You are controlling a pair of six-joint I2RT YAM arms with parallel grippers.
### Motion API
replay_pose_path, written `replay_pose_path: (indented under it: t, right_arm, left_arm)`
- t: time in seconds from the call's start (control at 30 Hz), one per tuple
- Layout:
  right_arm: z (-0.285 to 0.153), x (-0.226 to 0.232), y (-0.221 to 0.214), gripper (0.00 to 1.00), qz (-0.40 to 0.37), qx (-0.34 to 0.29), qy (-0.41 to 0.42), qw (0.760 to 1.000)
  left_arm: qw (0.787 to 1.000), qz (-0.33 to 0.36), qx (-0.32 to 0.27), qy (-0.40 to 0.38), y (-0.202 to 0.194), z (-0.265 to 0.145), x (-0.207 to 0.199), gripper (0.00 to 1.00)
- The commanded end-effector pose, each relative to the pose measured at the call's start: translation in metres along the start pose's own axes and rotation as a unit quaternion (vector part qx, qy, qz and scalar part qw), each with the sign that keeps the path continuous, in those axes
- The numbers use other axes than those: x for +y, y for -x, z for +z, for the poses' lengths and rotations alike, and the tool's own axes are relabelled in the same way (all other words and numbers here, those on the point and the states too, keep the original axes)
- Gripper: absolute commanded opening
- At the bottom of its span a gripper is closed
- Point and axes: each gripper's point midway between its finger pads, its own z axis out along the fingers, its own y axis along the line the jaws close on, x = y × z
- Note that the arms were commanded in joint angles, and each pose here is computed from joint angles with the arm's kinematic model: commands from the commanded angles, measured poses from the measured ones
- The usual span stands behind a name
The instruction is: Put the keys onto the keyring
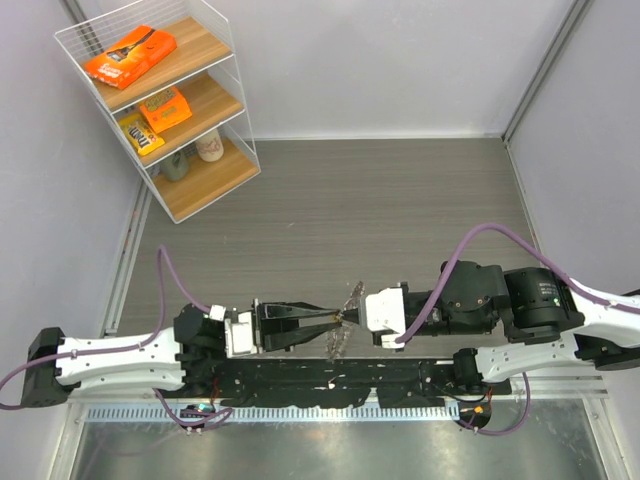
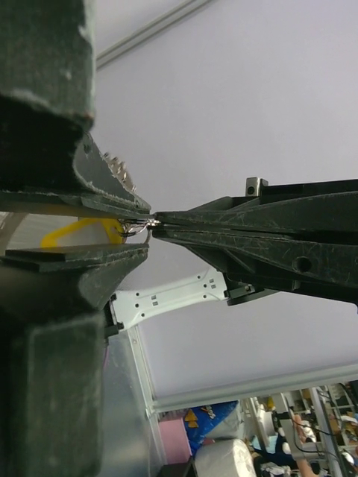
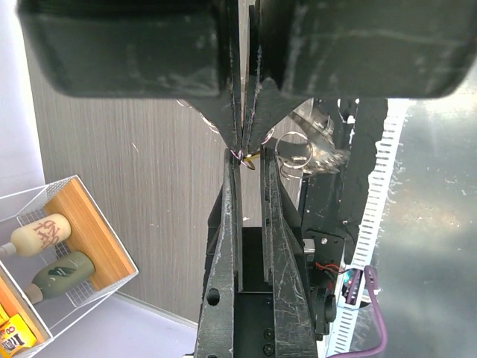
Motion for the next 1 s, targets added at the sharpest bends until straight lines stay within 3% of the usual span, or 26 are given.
replay_pose_path:
  t: [0.0,0.07,0.27,0.97]
  right_arm:
    - [-0.009,-0.011,0.034,0.06,0.013,-0.074,-0.019,0.997]
    - [-0.008,-0.010,0.034,0.06,0.014,-0.075,-0.017,0.997]
    - [-0.009,-0.009,0.038,0.06,0.018,-0.087,-0.013,0.996]
    - [-0.007,-0.007,0.045,0.06,0.024,-0.113,-0.012,0.993]
  left_arm:
    - [1.000,0.012,-0.016,0.009,0.015,0.009,0.008,0.18]
    - [1.000,0.012,-0.017,0.011,0.016,0.010,0.008,0.10]
    - [1.000,0.012,-0.015,0.012,0.015,0.009,0.009,0.01]
    - [0.999,-0.004,-0.035,0.017,0.030,0.006,0.010,0.00]
